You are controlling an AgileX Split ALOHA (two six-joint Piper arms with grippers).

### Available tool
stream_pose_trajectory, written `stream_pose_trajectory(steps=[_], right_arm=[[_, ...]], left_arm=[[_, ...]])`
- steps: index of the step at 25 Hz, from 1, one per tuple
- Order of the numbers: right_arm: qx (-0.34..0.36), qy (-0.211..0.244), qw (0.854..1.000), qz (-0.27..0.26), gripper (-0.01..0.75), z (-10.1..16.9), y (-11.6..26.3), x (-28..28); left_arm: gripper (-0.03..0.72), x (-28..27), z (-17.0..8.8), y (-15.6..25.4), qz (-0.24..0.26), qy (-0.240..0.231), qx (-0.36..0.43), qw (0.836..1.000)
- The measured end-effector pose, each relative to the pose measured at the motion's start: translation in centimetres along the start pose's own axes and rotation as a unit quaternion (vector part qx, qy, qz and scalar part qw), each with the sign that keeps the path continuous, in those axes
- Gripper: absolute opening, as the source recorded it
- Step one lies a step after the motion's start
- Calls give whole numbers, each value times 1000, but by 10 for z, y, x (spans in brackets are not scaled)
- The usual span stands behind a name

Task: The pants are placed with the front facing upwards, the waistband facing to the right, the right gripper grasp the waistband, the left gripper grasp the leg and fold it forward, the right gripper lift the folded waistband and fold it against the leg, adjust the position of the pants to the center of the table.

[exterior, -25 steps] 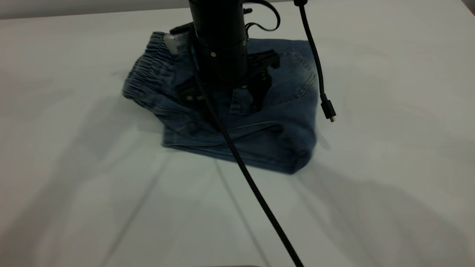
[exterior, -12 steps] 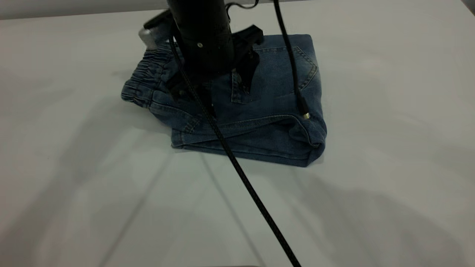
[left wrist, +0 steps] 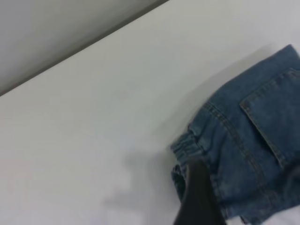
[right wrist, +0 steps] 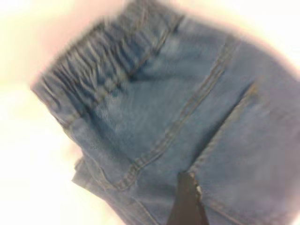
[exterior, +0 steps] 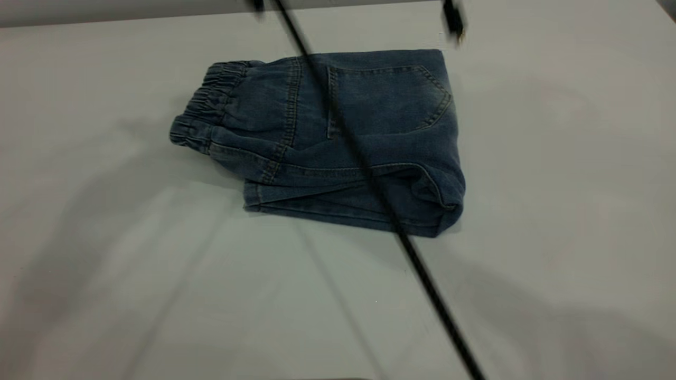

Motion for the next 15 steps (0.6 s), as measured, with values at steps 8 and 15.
stream_pose_trajectory(steps=[8, 15], right_arm=[[3, 3, 987, -158, 477, -25, -7, -173], [16, 9, 963, -267, 475, -43, 43, -300]], left_arm=[[465, -98, -15, 6, -28, 5, 13, 1000], [465, -168, -25, 28, -83, 4, -10, 997]])
Point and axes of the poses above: a point on each arm's last joint axis where the gripper is mounted, x pointing out along that axis toward the gripper, z along the wrist's bending axis when the last joint is at zero, y = z × x, the point moved 9 cm from there along x, pointing out along that axis toward the gripper, and after that the axes turned 9 degrees about -x, right-handed, at the moved point
